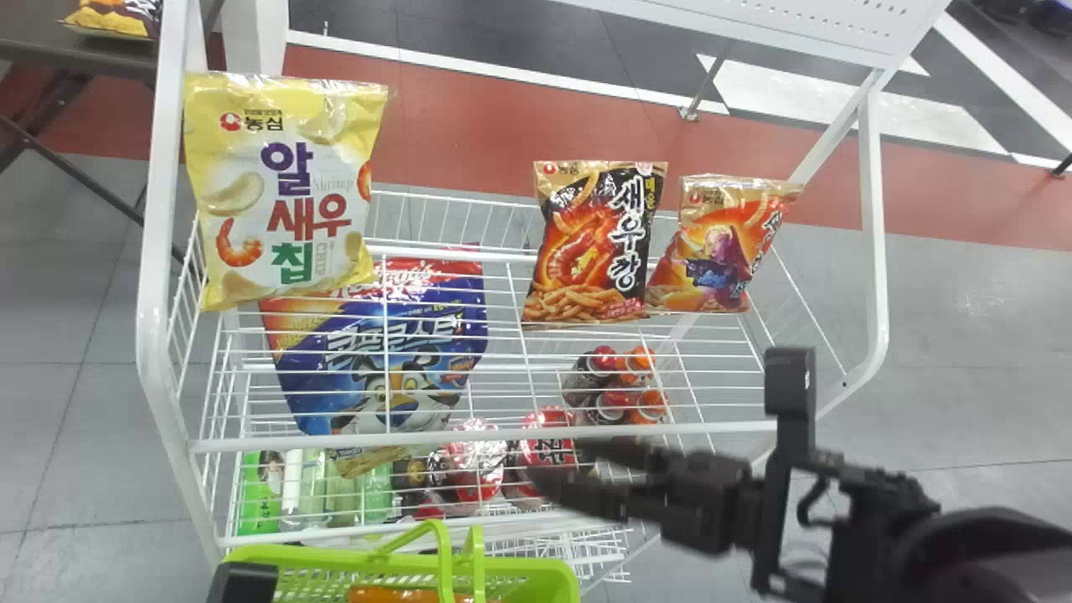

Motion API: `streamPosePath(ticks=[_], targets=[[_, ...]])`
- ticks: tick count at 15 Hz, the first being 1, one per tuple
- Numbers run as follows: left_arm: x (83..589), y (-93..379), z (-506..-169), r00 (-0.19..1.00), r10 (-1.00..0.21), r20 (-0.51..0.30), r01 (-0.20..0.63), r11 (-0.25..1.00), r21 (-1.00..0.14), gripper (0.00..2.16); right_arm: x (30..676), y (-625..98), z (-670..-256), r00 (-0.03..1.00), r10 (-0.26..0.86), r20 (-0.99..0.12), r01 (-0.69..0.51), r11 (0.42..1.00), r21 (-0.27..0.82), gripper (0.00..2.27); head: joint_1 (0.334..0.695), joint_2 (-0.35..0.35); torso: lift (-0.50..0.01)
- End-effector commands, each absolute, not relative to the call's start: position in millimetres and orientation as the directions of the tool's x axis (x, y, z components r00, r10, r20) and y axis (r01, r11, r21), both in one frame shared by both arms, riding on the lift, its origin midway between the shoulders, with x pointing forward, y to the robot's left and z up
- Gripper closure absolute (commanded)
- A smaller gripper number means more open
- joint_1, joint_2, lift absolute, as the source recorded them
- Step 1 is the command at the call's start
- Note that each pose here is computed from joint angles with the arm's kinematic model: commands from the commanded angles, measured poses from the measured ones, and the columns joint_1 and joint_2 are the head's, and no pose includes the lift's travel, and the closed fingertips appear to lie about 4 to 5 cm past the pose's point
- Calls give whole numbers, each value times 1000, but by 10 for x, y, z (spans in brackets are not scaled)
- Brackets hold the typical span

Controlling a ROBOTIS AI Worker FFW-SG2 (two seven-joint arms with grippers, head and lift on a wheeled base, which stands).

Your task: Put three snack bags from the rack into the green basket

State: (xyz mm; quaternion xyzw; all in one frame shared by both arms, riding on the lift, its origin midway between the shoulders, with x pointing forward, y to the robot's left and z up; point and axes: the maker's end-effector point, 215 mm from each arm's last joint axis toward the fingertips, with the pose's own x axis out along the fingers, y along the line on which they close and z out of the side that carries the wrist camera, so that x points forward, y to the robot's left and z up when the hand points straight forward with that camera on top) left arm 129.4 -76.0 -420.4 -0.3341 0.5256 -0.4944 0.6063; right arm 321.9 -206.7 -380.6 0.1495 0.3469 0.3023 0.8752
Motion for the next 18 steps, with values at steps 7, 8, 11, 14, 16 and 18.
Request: streamPosePath(ticks=[7, 8, 11, 14, 16, 18], targets=[[1310, -814, -4237, -41, -955, -294, 250, 275, -928, 1889, 4941, -2773, -3544, 915, 308, -260, -295, 952, 86, 194, 695, -350, 0], [1313, -815, -4236, -41, -955, -293, 250, 274, -929, 1885, 5030, -2860, -3569, 931, 271, -245, -262, 963, 68, 194, 695, -350, 0], [1319, -814, -4261, -46, -954, -296, 246, 276, -929, 1889, 5283, -2986, -3711, 946, 217, -241, -207, 976, 66, 181, 695, -350, 0], [1343, -845, -4273, -54, -954, -294, 250, 272, -929, 1885, 5477, -3088, -3828, 943, 197, -270, -187, 980, 60, 174, 695, -350, 0], [1353, -831, -4278, -53, -955, -291, 246, 270, -931, 1885, 5617, -3028, -3882, 936, 196, -294, -192, 981, 43, 171, 695, -350, 0], [1344, -823, -4295, -52, -955, -292, 242, 272, -931, 1889, 5736, -3008, -3883, 931, 192, -312, -191, 981, 32, 235, 695, -350, 0]])
